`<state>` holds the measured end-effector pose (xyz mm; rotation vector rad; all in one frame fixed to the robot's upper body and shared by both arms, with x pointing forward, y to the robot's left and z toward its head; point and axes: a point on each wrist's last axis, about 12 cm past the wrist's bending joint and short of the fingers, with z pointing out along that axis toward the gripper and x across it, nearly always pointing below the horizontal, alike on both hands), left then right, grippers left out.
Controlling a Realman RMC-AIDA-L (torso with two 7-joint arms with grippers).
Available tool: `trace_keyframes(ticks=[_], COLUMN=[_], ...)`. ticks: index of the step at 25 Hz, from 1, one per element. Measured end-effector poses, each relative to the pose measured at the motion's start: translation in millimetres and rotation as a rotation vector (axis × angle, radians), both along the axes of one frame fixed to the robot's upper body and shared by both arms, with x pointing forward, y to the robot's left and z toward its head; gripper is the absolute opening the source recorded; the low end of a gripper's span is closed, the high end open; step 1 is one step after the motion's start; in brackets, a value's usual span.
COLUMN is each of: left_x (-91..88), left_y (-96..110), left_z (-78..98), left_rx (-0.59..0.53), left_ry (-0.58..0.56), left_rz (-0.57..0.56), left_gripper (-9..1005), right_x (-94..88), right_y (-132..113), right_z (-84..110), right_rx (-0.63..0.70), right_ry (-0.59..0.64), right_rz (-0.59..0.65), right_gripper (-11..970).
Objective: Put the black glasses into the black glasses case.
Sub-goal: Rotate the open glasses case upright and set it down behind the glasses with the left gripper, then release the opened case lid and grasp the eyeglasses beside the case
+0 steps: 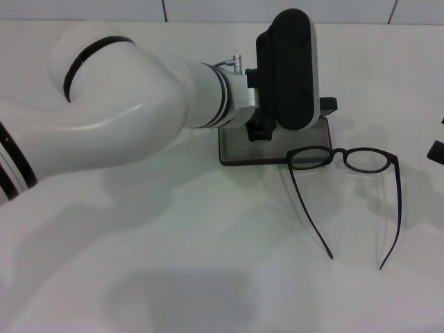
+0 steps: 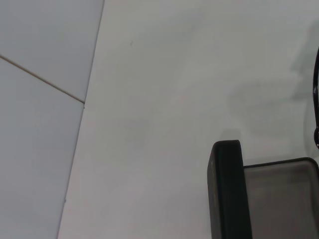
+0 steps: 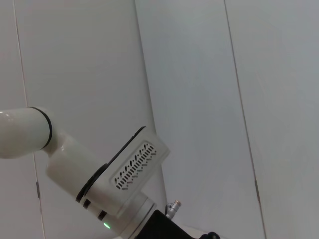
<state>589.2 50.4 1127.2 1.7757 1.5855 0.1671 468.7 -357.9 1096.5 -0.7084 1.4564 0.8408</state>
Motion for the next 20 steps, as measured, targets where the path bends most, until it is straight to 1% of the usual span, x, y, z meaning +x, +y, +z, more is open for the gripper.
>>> trace_keyframes(ticks=[8,14,17,19,20], left_x=[-0.9,-3.0,-5.7,-10.4,-12.7], left_y=[1,-2,-8,-11,-11], left_z=[-2.2,-0.4,9.8,23.0,30.5], left_rx=[-0.025,-0.027,-0.051,-0.097,-0.128], left_ry=[-0.017,-0.02,-0.03,-0.03,-0.028], left_rz=[-0.001,-0.012,-0.028,-0.03,-0.021], left_gripper=[254,329,367,392,393], right_x=[0.8,0.7,0.2,3.2,7.9], right_y=[0,-1,-6,-12,-14], right_z=[0.0,0.0,0.4,1.7,2.5], right_rx=[-0.002,-0.004,-0.022,-0.063,-0.097], right_ry=[0.0,0.001,0.007,0.028,0.056], right_rz=[-0.001,-0.003,-0.01,-0.005,0.009], right_gripper=[582,579,577,576,576])
